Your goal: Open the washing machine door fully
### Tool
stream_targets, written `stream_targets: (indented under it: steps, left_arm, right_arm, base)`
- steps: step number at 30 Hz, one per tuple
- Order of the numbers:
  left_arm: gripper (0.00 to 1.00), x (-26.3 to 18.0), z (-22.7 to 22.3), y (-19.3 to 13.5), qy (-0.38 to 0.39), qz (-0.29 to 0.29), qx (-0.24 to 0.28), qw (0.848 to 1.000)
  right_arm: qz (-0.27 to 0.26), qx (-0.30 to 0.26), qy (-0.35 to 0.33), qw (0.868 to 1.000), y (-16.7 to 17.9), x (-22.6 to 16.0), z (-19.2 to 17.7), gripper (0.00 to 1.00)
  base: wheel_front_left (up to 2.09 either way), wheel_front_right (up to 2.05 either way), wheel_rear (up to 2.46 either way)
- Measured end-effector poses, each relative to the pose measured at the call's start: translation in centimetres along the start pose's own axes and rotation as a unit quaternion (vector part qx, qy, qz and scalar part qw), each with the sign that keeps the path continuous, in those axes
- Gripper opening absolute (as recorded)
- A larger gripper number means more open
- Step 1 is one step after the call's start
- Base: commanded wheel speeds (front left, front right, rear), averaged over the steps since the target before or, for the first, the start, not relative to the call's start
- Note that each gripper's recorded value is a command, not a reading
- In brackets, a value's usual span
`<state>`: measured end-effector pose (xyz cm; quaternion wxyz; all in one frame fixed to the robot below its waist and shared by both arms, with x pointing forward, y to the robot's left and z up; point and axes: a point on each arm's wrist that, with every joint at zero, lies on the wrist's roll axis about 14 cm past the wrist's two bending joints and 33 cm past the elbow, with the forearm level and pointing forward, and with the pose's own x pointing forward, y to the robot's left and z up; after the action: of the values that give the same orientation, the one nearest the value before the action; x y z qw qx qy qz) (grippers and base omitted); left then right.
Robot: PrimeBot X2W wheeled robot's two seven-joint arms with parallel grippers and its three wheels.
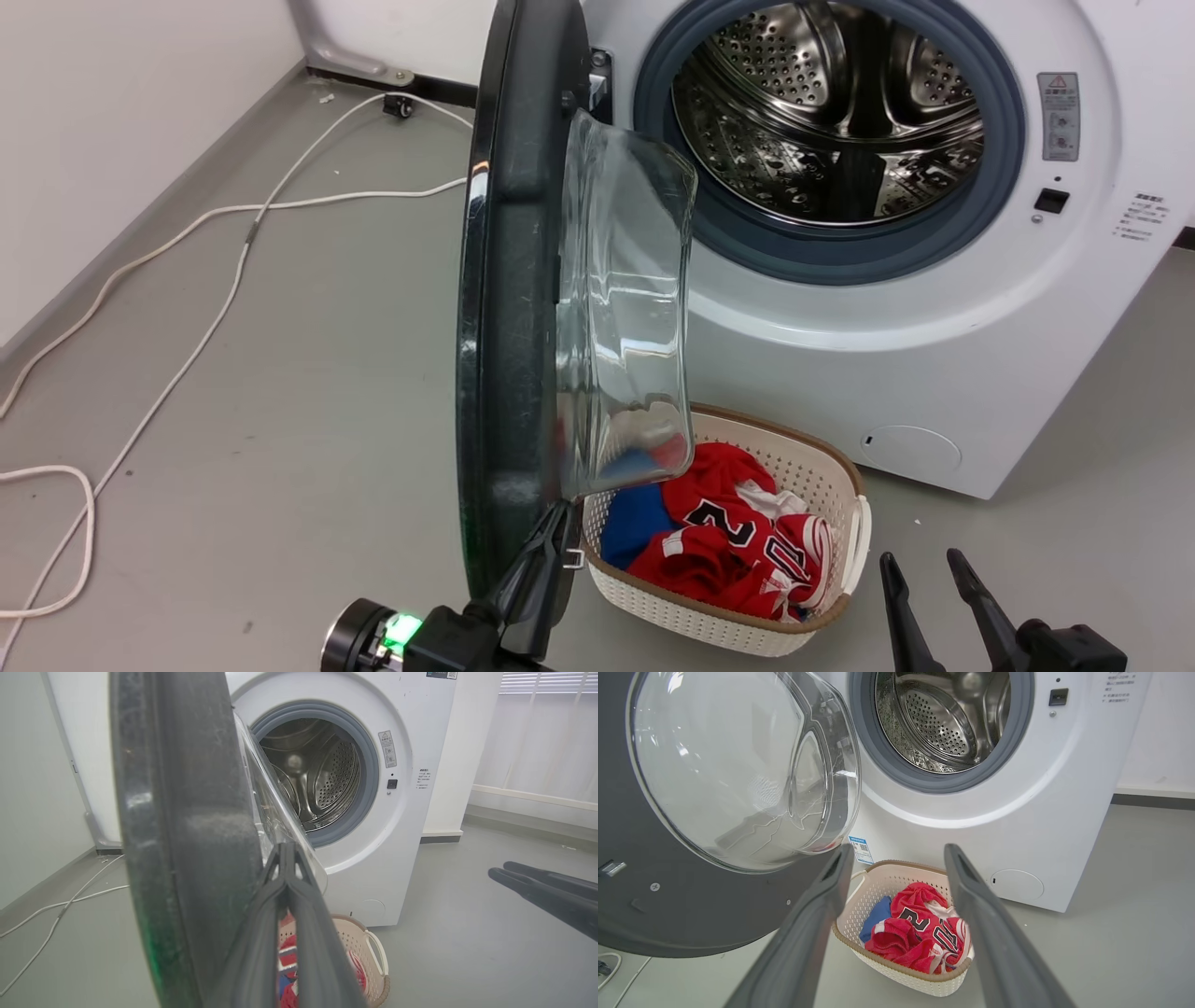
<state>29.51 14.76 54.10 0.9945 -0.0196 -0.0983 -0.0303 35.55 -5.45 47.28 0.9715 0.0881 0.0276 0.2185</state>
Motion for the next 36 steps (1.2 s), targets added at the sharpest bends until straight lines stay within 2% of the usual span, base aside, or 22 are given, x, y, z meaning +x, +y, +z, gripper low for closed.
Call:
stream_targets:
  steps: [11, 23, 36]
  left_arm:
    - [0.00, -1.9, -0.2, 6.0, 0.010, 0.097, 0.022, 0.995]
    - [0.00, -3.0, 0.0, 14.7, 0.019, 0.213, 0.055, 0.975]
    - [0.00, -1.6, 0.3, 21.4, 0.027, 0.278, 0.085, 0.957]
  right_arm:
    - [0.024, 0.002, 0.012, 1.000, 1.3, 0.7, -0.7, 1.00]
    - [0.021, 0.001, 0.023, 1.000, 0.8, 1.3, -1.6, 1.00]
    - [0.008, -0.001, 0.030, 1.000, -0.5, 2.7, -2.4, 1.00]
  base:
    - [0.00, 0.00, 0.00]
    - [0.00, 0.00, 0.00]
    - [0.00, 0.00, 0.00]
